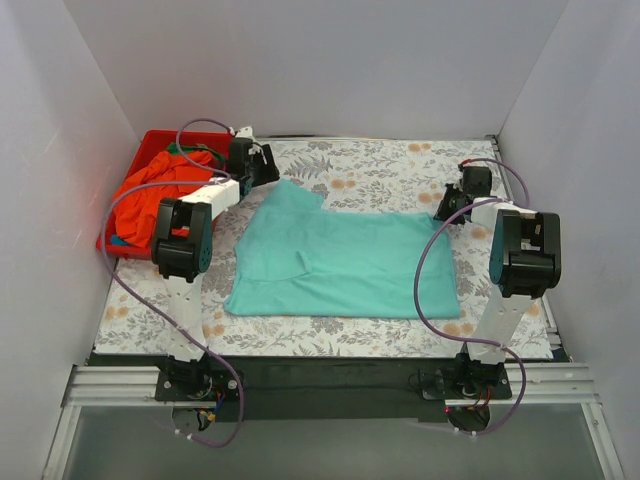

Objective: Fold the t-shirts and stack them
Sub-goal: Fold the tshirt

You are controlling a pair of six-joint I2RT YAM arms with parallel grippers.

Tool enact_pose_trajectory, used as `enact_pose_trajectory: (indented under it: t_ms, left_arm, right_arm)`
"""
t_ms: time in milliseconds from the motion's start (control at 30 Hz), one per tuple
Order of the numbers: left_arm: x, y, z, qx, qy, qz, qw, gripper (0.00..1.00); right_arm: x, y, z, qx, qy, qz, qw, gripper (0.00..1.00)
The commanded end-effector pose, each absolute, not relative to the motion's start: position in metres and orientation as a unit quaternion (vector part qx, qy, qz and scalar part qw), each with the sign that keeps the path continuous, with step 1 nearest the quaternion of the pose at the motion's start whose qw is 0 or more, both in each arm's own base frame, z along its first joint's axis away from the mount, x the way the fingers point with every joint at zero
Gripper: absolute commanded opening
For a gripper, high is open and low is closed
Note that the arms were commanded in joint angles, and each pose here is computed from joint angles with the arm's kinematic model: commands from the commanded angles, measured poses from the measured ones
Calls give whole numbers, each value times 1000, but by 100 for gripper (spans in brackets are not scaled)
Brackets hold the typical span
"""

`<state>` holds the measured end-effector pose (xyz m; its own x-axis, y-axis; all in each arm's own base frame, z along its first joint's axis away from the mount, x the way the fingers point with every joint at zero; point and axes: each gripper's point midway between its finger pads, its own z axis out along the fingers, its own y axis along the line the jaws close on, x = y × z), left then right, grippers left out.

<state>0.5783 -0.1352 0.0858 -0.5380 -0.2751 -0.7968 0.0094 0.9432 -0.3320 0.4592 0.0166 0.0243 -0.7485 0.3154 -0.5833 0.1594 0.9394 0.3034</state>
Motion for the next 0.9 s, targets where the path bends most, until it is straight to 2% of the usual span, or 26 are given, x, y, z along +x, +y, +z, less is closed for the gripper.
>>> enact_pose_trajectory:
  t_ms: [0,200,533,767,867]
  left_arm:
    - [594,-145,93,-36,868,-148,473,61]
    - [618,-169,71,12,879,-124,460,61]
    - [607,-169,49,17,893,-84,442,56]
    - [605,-166,48,20,894,-67,442,41]
    - [604,-164,45,17,896,-62,439,29]
  right_arm:
    - [462,18,34,115,923,127,343,2]
    - [462,21,28,112,925,135,337,2]
    - [462,22,25,109,926,136,334,2]
    - [462,24,25,106,926,142,334,2]
    - [460,24,24,106,926,143,333,2]
